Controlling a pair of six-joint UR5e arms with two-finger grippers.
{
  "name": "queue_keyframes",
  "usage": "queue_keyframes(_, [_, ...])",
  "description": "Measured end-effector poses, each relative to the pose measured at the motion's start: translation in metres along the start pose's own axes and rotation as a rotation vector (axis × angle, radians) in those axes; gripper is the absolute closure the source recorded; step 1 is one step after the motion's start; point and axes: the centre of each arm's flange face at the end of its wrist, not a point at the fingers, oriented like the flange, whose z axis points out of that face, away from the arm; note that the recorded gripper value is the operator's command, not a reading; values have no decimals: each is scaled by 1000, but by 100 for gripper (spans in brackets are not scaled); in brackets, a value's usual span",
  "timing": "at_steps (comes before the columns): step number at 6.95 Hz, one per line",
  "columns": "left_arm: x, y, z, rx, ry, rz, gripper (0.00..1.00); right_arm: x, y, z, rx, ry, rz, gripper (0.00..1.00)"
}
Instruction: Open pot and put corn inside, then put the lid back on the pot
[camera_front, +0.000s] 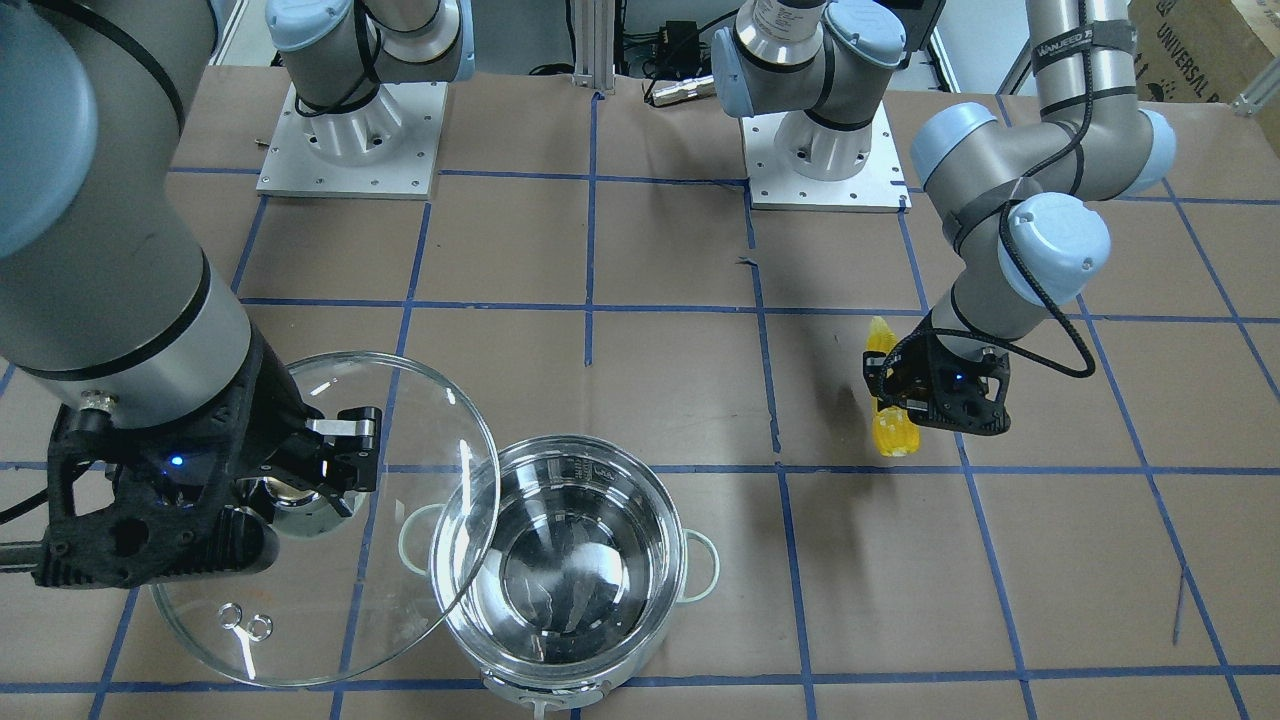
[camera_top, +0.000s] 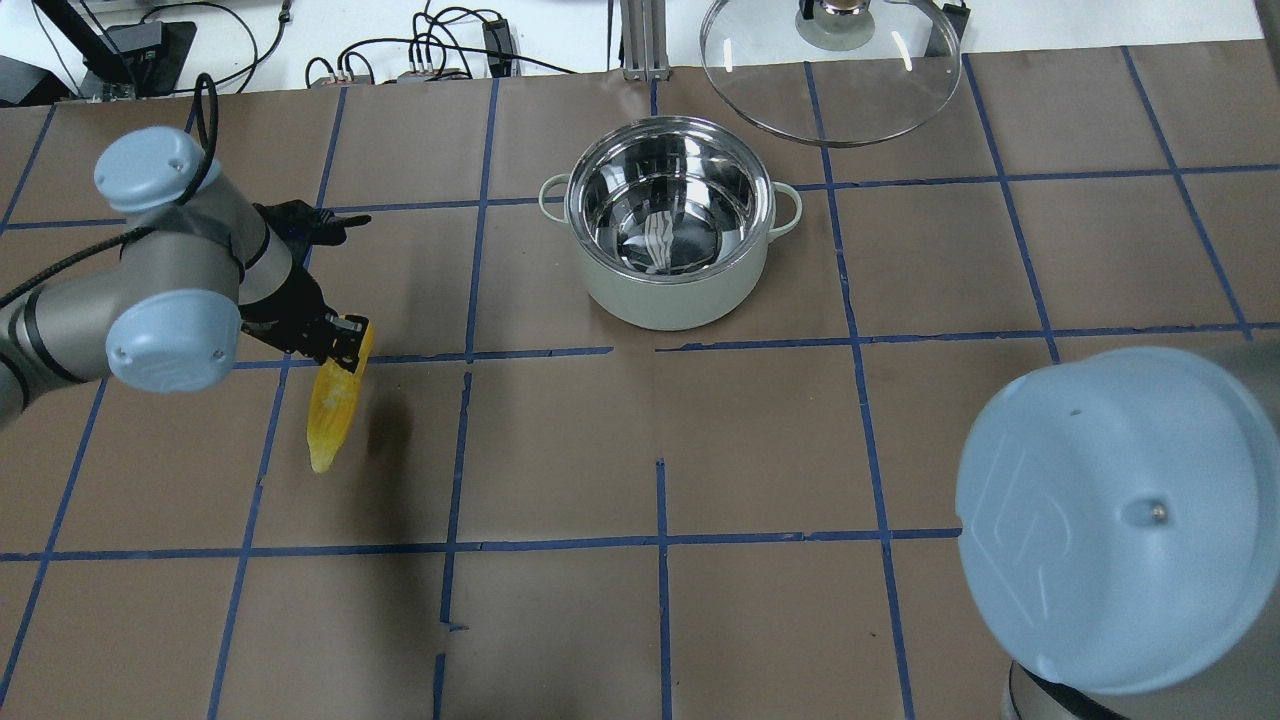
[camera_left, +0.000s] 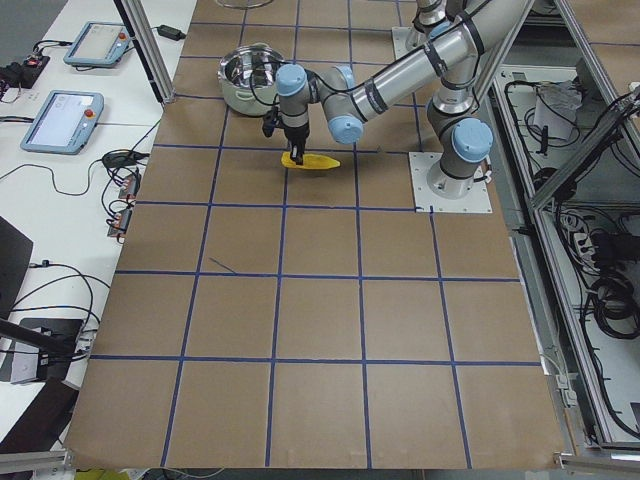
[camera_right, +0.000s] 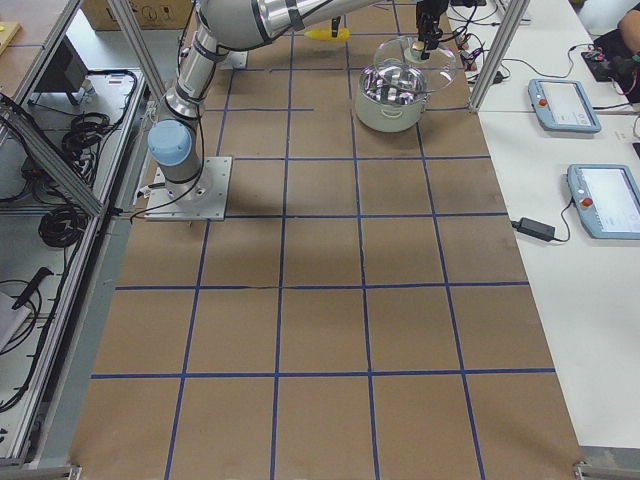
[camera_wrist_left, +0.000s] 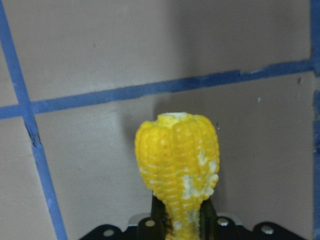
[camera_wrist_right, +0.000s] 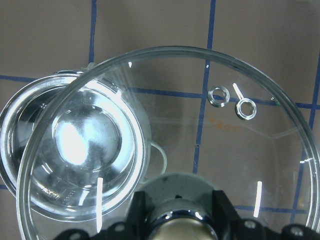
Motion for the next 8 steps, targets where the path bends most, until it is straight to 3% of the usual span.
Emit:
queue_keyframes(2, [42, -63, -65, 10, 20, -32, 78, 0, 0, 1, -1, -1, 1, 91])
queue_keyframes(4, [120, -125, -112, 66, 61, -54, 78, -1, 0, 0, 0, -1, 2, 91])
queue_keyframes(6, [188, -164, -118, 103, 91, -21, 78, -2, 1, -1, 1, -2, 2, 91])
queue_keyframes(8, [215, -184, -106, 120, 139, -56, 78, -3, 2, -2, 3, -2, 3, 91])
